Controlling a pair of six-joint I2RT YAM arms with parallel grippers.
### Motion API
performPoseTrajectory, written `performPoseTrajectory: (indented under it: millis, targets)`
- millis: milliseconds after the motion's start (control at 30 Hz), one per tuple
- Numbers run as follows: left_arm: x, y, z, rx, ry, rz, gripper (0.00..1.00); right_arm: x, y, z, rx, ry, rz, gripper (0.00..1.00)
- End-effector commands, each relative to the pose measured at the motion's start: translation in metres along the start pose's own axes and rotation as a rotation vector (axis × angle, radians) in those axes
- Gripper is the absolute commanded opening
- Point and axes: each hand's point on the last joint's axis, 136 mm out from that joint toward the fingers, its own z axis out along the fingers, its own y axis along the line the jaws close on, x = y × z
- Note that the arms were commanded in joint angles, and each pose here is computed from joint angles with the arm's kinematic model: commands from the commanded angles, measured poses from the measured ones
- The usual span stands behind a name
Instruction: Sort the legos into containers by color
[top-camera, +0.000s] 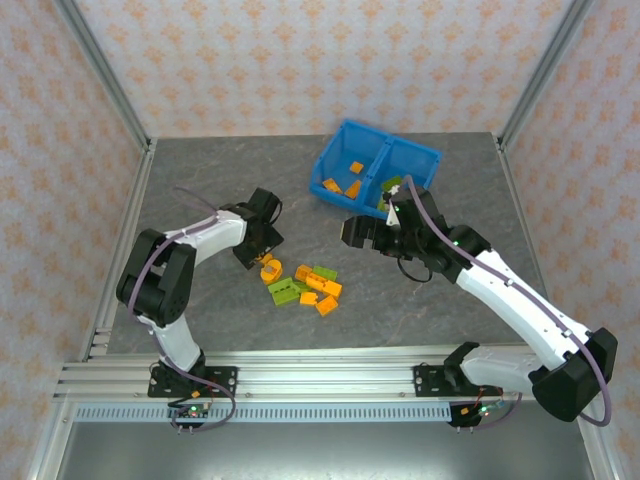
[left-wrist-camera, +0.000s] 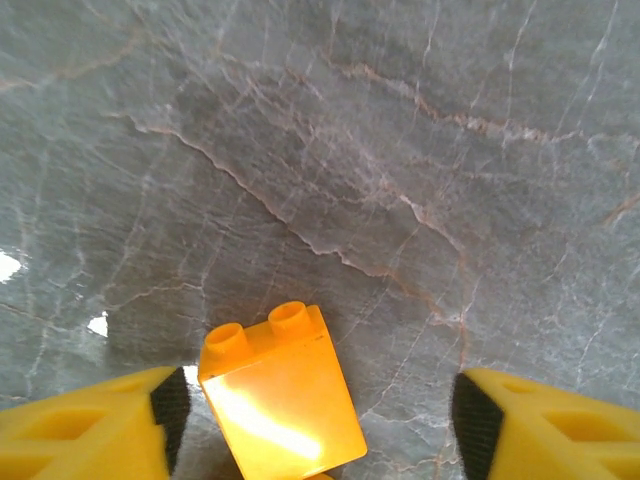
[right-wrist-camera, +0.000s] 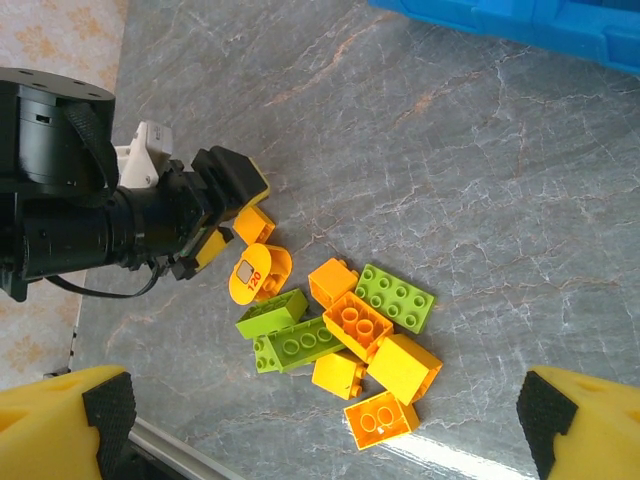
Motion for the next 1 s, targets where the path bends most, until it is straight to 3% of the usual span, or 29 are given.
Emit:
performPoseTrajectory:
  millis: [0,267,433,633,767,967]
  targets:
    - [0.005,0.005,0.009,-0.025,0.027,-0.026,0.65,0.0,-0.003,0.0,0.012,-0.011,0.008,0.99]
    - [0.009,0.016,0.021,-0.07,0.038,-0.029,0.44,0.001,-0.004,-0.002,0.018,-0.014,0.018,0.99]
    - [0.002,0.002,-0.003,0.002,0.013,0.034,0.32,0.001,0.002,-0.002,-0.012,-0.004,0.017,1.0]
    - [-0.015,-0.048,-0.081,0.216,-0.102,0.182,0.29,-0.006,0.018,-0.008,-0.076,-0.025,0.025,0.99]
    - [-0.015,-0.104,-0.138,0.352,-0.219,0.348,0.28,-0.016,0.024,-0.015,-0.098,-0.069,0.036,1.0]
    - [-0.013,-0.196,-0.174,0.366,-0.354,0.621,0.27,-0.016,0.022,-0.021,-0.095,-0.087,0.041,1.0]
